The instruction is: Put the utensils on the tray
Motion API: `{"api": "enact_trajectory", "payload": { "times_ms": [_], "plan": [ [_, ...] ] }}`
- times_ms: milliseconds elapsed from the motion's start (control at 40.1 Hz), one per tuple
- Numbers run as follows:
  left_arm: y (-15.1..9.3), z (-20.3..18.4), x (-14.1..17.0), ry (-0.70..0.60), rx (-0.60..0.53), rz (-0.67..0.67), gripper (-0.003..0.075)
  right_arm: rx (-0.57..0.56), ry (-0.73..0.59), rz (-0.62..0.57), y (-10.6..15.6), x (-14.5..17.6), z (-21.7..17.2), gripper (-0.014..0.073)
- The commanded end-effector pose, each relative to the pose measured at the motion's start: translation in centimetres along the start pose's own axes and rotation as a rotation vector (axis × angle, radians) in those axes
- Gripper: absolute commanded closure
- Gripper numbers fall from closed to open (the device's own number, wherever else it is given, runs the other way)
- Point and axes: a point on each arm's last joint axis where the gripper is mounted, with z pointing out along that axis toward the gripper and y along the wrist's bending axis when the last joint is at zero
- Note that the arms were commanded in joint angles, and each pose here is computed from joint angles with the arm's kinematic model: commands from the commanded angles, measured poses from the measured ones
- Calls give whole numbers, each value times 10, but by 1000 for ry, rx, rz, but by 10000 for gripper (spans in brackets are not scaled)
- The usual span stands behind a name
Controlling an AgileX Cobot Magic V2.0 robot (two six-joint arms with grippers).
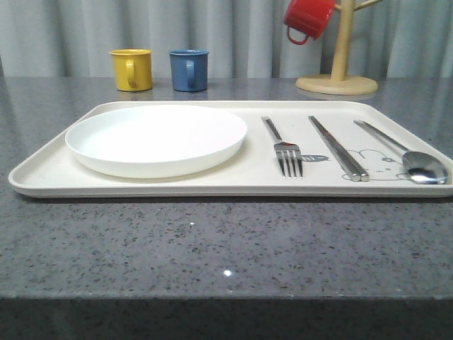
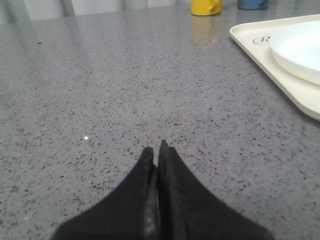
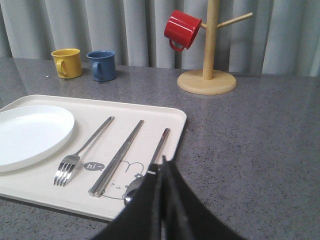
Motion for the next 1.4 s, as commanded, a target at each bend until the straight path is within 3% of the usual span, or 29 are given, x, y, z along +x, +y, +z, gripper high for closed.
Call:
{"api": "enact_trajectory", "payload": {
  "times_ms": [0, 175, 1073, 1223, 1372],
  "plan": [
    [2, -3, -15, -186, -26, -18, 738, 0, -91, -14, 1, -14, -1, 625],
    [3, -5, -23, -269, -38, -20, 738, 0, -91, -14, 1, -14, -1, 625],
    [3, -5, -23, -267, -38, -20, 738, 4, -95, -24, 0, -14, -1, 625],
    [3, -5, -23, -267, -38, -20, 738, 33, -139, 4, -3, 3, 8, 625],
    [3, -5, -23, -265, -37, -20, 738, 145, -129, 30, -13, 41, 17, 625]
  ]
}}
